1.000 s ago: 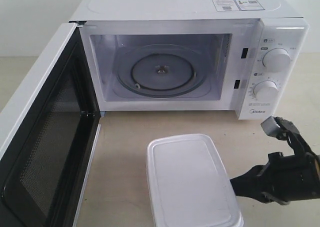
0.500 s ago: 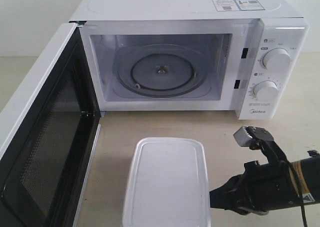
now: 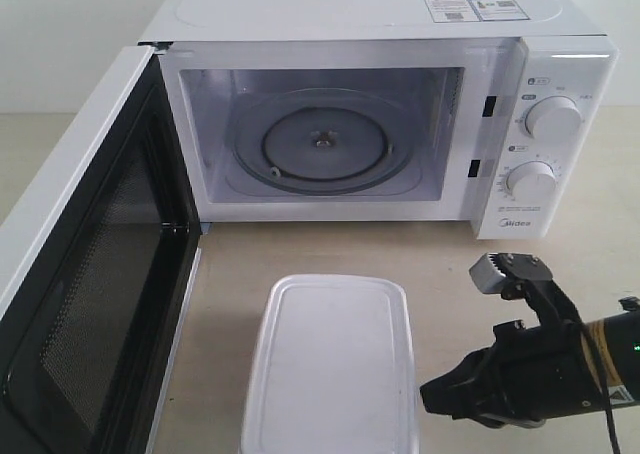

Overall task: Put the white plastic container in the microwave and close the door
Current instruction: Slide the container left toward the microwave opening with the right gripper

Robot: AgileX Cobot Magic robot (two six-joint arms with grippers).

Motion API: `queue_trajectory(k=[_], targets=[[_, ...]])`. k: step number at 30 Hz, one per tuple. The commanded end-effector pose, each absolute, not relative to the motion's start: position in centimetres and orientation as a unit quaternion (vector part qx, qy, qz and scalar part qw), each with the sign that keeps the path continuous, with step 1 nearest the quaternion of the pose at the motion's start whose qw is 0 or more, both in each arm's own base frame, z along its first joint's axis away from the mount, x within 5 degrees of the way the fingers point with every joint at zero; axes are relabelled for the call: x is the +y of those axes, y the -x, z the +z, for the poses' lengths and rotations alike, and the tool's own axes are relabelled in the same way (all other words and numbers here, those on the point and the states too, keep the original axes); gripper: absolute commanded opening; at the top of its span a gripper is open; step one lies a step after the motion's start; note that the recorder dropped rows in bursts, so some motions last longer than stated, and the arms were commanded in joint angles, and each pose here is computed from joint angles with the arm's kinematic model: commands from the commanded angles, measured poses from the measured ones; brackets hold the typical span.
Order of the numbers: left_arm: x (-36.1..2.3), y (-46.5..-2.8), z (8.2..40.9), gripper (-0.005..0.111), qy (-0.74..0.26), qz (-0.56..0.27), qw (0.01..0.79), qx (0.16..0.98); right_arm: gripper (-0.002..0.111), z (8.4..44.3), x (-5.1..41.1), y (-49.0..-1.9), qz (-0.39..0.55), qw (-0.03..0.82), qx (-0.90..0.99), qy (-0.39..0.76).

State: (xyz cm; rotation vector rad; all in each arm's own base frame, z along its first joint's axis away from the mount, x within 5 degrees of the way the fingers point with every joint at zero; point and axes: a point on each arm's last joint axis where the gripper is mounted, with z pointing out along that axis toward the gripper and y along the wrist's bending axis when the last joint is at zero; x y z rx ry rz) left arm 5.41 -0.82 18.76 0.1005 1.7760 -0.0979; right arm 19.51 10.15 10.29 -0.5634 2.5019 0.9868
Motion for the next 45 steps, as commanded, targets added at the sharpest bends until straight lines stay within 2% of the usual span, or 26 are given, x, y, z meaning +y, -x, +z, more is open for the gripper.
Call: queue_trajectory(k=[1, 4, 7, 10, 14, 17, 21, 23, 30, 40, 45], targets=[[-0.8, -5.4, 18.7, 0.004, -0.037, -0.048, 0.629, 0.775, 0.0, 11.6, 9.9, -19.6, 0.338, 0.214, 0.896, 0.193], [-0.8, -5.4, 18.7, 0.004, -0.037, -0.048, 0.629, 0.775, 0.0, 13.2, 10.2, -19.4, 0.364, 0.238, 0.877, 0.203], [-0.8, -5.4, 18.7, 0.004, -0.037, -0.048, 0.629, 0.775, 0.0, 13.9, 9.9, -19.3, 0.345, 0.246, 0.885, 0.192], [-0.8, -5.4, 18.7, 0.004, -0.037, -0.048, 0.629, 0.775, 0.0, 14.3, 9.7, -18.9, 0.34, 0.231, 0.893, 0.184], [-0.8, -5.4, 18.7, 0.004, -0.037, -0.048, 0.629, 0.775, 0.001, 14.7, 10.3, -18.3, 0.381, 0.207, 0.881, 0.19], [-0.8, -5.4, 18.7, 0.004, -0.037, -0.048, 0.629, 0.775, 0.015, 14.9, 10.4, -18.2, 0.396, 0.201, 0.877, 0.186], [-0.8, -5.4, 18.7, 0.004, -0.037, -0.048, 0.629, 0.775, 0.048, 14.7, 10.3, -18.3, 0.394, 0.187, 0.888, 0.146], [-0.8, -5.4, 18.7, 0.004, -0.037, -0.048, 0.629, 0.775, 0.055, 14.6, 10.2, -18.3, 0.39, 0.18, 0.894, 0.125], [-0.8, -5.4, 18.7, 0.004, -0.037, -0.048, 0.629, 0.775, 0.048, 14.6, 10.0, -18.9, 0.385, 0.189, 0.901, 0.071], [-0.8, -5.4, 18.7, 0.004, -0.037, -0.048, 0.629, 0.775, 0.049, 14.9, 10.2, -18.9, 0.407, 0.186, 0.893, 0.051], [-0.8, -5.4, 18.7, 0.004, -0.037, -0.048, 0.629, 0.775, 0.049, 14.2, 10.6, -18.9, 0.426, 0.157, 0.89, 0.036]])
